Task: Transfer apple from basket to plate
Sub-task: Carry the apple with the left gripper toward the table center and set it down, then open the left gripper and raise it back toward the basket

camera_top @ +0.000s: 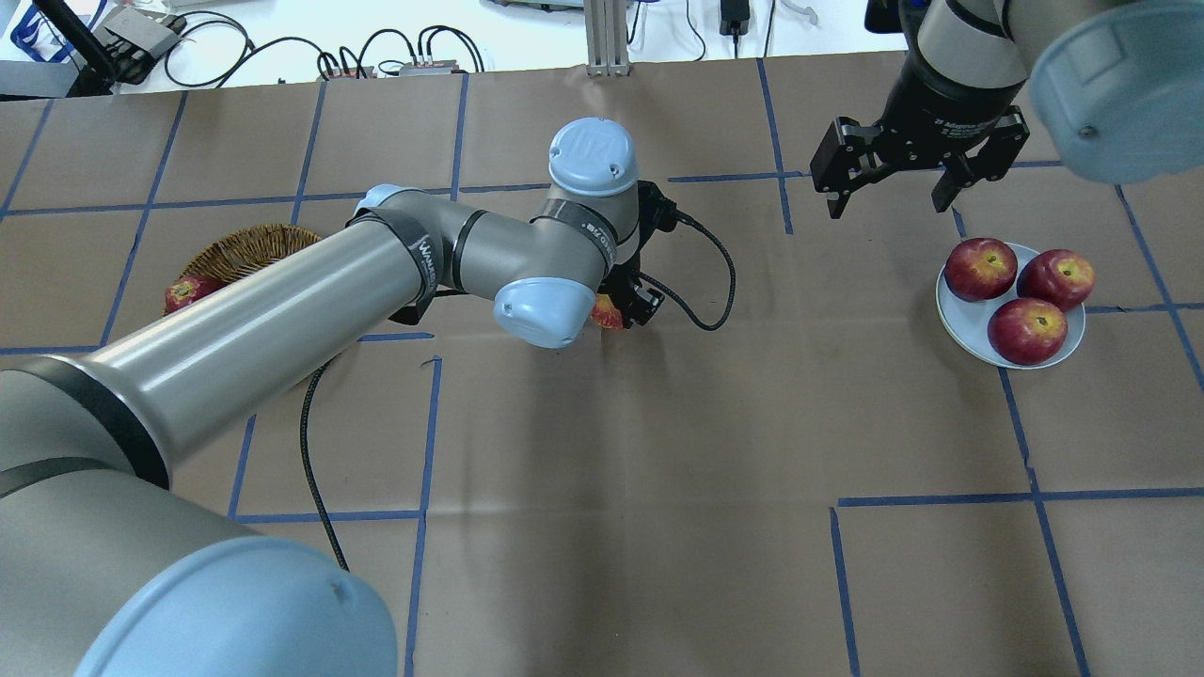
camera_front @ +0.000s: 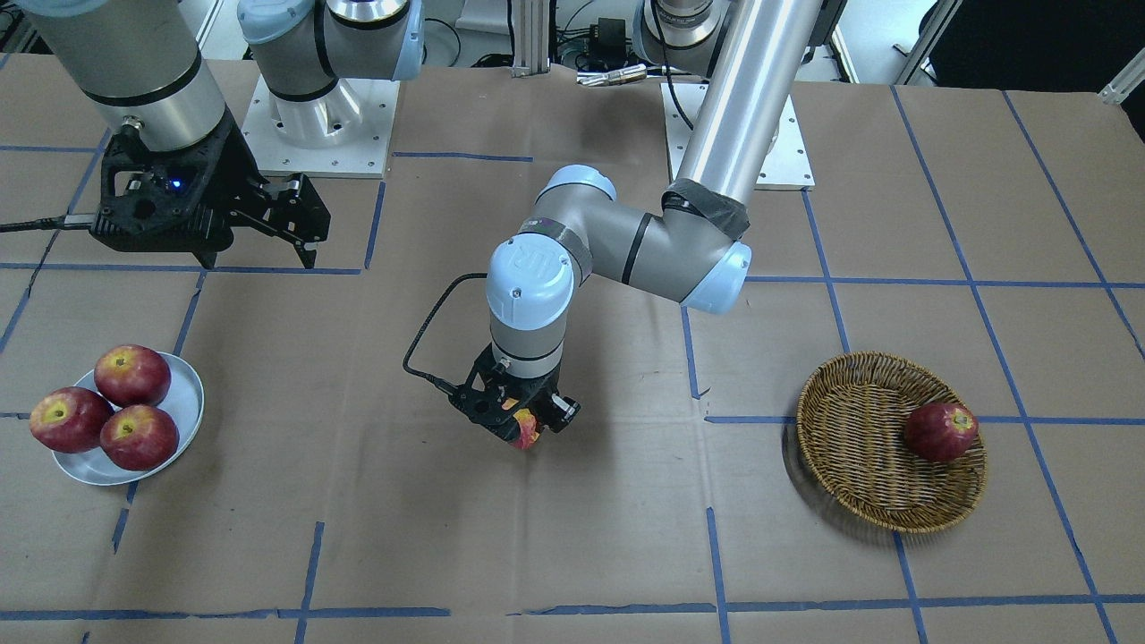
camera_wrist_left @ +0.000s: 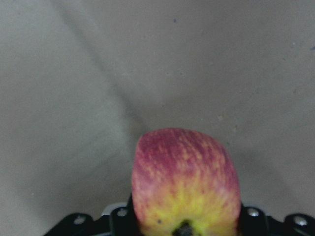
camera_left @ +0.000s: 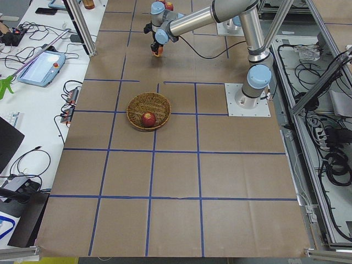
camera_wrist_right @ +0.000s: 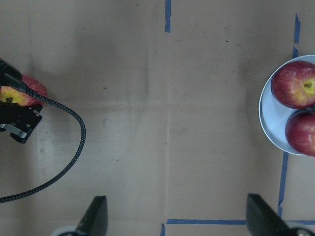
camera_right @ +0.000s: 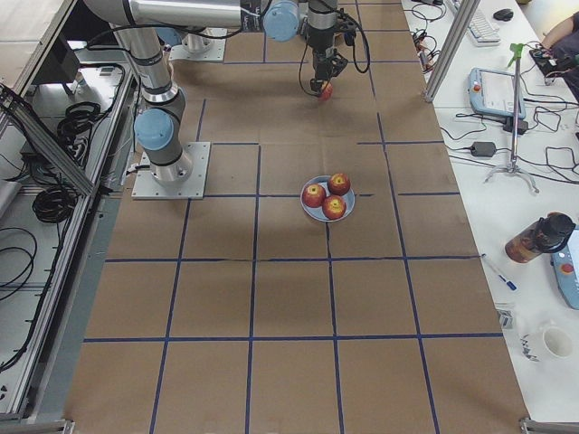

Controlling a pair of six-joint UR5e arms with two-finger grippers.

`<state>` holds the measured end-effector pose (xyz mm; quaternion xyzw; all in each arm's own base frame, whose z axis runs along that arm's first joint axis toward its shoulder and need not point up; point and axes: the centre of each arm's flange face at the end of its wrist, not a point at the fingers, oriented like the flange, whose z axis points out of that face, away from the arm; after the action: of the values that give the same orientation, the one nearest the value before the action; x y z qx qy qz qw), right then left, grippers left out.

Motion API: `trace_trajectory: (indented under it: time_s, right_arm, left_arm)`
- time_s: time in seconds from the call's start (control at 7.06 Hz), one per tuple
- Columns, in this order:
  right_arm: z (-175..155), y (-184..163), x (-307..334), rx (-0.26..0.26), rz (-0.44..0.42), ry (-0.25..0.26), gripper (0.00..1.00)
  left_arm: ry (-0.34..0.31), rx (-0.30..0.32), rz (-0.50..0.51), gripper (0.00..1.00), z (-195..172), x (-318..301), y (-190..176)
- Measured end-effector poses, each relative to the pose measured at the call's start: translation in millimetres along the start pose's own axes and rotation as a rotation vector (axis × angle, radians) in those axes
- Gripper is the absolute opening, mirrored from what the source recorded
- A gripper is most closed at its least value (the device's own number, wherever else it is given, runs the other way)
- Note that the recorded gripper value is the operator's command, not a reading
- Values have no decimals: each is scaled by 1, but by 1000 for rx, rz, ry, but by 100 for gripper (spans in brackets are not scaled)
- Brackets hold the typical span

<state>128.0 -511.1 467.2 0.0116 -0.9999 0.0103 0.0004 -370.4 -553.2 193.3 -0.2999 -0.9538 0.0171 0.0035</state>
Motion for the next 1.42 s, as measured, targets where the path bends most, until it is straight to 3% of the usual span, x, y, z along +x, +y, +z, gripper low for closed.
trace_trajectory:
  time_s: [0.14,0.28,0.71,0.99,1.42]
  right_arm:
    - [0,0,0,0,0,0,100]
    - [0,0,0,0,0,0,100]
    - [0,0,0,0,0,0,100]
    - [0,0,0,2,-1,-1,100]
    - [-6,-4,0,18,4,0,100]
  left_arm:
    - [2,-1,-2,92,1,0,0]
    - [3,2,-9,99,0,0,0]
    - [-8,34,-66,99,-29,-11,-3]
    - [-14,38,-140,100,-113,-61,15]
    - [-19,-17,-328,100,-256,-155,107]
